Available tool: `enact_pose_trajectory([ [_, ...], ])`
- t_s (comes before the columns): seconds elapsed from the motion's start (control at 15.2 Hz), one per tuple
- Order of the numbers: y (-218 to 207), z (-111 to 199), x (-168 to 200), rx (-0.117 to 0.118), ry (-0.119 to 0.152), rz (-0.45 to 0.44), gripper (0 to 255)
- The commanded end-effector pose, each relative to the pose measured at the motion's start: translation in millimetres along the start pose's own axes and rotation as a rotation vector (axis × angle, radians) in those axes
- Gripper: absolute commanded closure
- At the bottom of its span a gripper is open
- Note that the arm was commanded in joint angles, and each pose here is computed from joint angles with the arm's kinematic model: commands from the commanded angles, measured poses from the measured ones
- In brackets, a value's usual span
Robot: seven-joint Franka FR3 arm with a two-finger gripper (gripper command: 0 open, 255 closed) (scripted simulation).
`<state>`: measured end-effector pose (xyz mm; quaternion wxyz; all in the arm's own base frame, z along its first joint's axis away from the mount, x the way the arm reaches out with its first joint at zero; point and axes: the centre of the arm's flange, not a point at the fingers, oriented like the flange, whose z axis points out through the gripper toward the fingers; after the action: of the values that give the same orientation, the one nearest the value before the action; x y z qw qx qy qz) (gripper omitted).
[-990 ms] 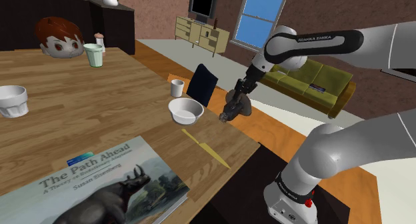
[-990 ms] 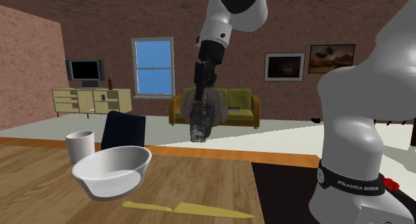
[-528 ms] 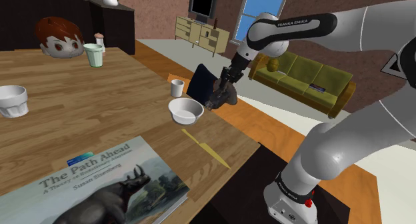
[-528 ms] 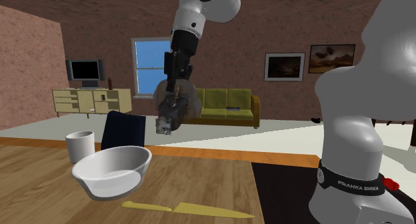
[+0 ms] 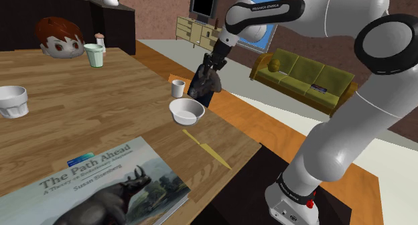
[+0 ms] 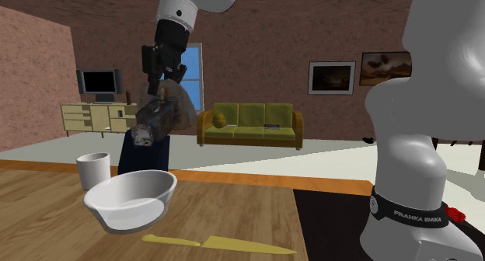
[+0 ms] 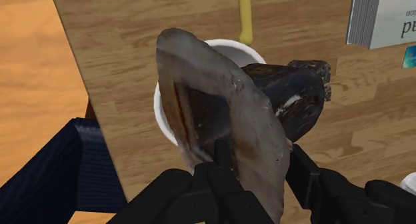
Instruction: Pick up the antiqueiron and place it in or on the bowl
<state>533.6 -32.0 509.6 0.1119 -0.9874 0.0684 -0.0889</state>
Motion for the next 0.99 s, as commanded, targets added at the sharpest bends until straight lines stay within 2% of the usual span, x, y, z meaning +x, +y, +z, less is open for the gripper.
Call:
enact_pose_trajectory([
  [0.0, -12, -2, 21, 0.0, 0.001, 0.0, 255],
  [0.13, -24, -3, 45, 0.0, 0.001, 0.0, 255],
  [0.92, -9, 58, 35, 0.0, 0.001, 0.0, 255],
])
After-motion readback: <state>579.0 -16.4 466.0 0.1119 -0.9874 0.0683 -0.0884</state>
